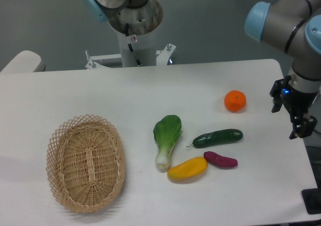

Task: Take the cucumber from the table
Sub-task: 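Move the gripper over the green cucumber and lower toward it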

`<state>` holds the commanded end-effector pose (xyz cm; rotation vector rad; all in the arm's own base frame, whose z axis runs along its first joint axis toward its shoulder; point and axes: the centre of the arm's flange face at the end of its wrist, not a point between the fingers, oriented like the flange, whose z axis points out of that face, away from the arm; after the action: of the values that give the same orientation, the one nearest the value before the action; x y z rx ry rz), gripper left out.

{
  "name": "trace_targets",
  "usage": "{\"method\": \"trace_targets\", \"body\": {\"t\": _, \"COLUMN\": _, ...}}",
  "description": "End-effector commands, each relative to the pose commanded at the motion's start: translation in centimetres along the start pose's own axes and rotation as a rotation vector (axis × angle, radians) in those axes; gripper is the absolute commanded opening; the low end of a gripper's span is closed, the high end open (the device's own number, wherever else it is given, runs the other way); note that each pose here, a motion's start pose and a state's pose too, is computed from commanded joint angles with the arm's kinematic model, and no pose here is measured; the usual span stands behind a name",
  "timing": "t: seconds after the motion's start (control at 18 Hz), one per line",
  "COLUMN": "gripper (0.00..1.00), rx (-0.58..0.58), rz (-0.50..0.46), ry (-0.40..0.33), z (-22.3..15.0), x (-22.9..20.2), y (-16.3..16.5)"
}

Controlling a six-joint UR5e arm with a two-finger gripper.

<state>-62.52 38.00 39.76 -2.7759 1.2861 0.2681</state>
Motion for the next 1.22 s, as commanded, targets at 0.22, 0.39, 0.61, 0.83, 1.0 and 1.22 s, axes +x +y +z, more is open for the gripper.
{"method": "trace_targets", "body": {"t": 0.22, "gripper": 0.94, "rx": 0.005, "rz": 0.002, "ry": 0.007, "z": 0.6, "x": -0.2, "y": -1.2}}
{"method": "trace_targets", "body": {"t": 0.39, "gripper": 0.95, "rx": 0.013, "rz": 0.013, "ry": 0.021, "z": 1.4, "x": -0.2, "y": -2.1}}
{"method": "trace_targets", "body": {"t": 0.61, "gripper": 0.95, "rx": -0.005, "rz": -0.003, "ry": 0.041, "z": 3.1, "x": -0.1, "y": -5.3}}
{"method": "trace_targets", "body": {"t": 0.83, "gripper": 0.95, "rx": -0.057, "rz": 0.002, "ry": 0.096, "z": 5.0, "x": 0.3, "y": -7.4}}
{"method": "trace_targets", "body": {"t": 1.0, "gripper": 0.96, "rx": -0.051, "rz": -0.026, "ry": 0.117, "z": 8.1, "x": 2.0, "y": -8.0}}
{"method": "trace_targets", "body": {"t": 1.22, "gripper": 1.0, "rx": -0.062, "rz": -0.033, "ry": 0.11, "z": 12.1, "x": 4.7, "y": -8.9}}
